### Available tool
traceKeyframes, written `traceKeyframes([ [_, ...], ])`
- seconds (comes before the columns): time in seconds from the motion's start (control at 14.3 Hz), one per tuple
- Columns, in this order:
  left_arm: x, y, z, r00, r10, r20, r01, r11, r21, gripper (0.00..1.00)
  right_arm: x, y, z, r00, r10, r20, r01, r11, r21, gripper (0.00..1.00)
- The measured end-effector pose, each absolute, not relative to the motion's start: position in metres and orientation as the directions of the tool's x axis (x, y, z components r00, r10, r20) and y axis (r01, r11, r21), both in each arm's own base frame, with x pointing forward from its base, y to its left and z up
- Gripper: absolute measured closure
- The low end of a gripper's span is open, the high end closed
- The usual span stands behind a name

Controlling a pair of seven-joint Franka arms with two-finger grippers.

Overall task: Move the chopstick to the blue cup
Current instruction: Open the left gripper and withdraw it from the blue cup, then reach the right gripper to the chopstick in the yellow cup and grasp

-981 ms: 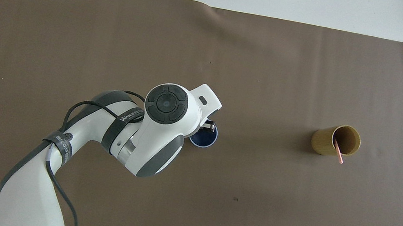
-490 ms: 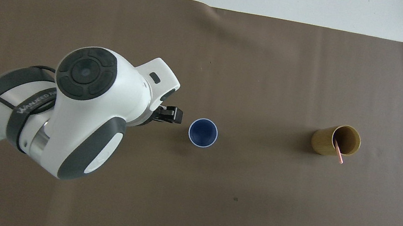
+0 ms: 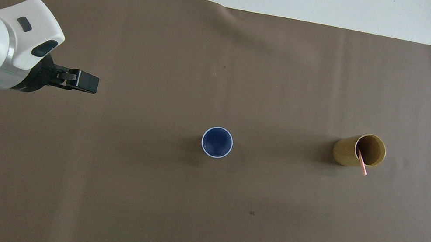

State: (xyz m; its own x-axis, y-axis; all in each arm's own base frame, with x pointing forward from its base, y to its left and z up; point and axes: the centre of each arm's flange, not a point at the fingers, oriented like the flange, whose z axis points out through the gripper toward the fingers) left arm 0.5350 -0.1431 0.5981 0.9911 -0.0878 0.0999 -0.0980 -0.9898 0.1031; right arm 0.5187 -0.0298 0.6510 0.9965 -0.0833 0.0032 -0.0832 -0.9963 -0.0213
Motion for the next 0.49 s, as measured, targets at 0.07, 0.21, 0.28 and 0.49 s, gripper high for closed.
traceKeyframes([
  [0.07,0.537,-0.126,0.618,0.990,-0.090,0.111,-0.101,-0.990,0.101,0.00,0.519,-0.030,0.651,0.997,-0.083,0.002,-0.083,-0.996,-0.021,0.00],
  [0.21,0.536,-0.095,0.650,0.989,-0.097,0.110,-0.107,-0.990,0.094,0.00,0.519,-0.030,0.649,0.996,-0.090,0.000,-0.090,-0.996,-0.021,0.00],
  [0.28,0.534,-0.085,0.660,0.990,-0.099,0.104,-0.109,-0.990,0.092,0.00,0.519,-0.030,0.648,0.994,-0.111,-0.004,-0.111,-0.994,-0.021,0.00],
  [0.49,0.534,-0.071,0.670,0.992,-0.106,0.065,-0.109,-0.993,0.051,0.00,0.524,-0.019,0.632,0.979,-0.200,-0.039,-0.201,-0.979,-0.018,0.00],
])
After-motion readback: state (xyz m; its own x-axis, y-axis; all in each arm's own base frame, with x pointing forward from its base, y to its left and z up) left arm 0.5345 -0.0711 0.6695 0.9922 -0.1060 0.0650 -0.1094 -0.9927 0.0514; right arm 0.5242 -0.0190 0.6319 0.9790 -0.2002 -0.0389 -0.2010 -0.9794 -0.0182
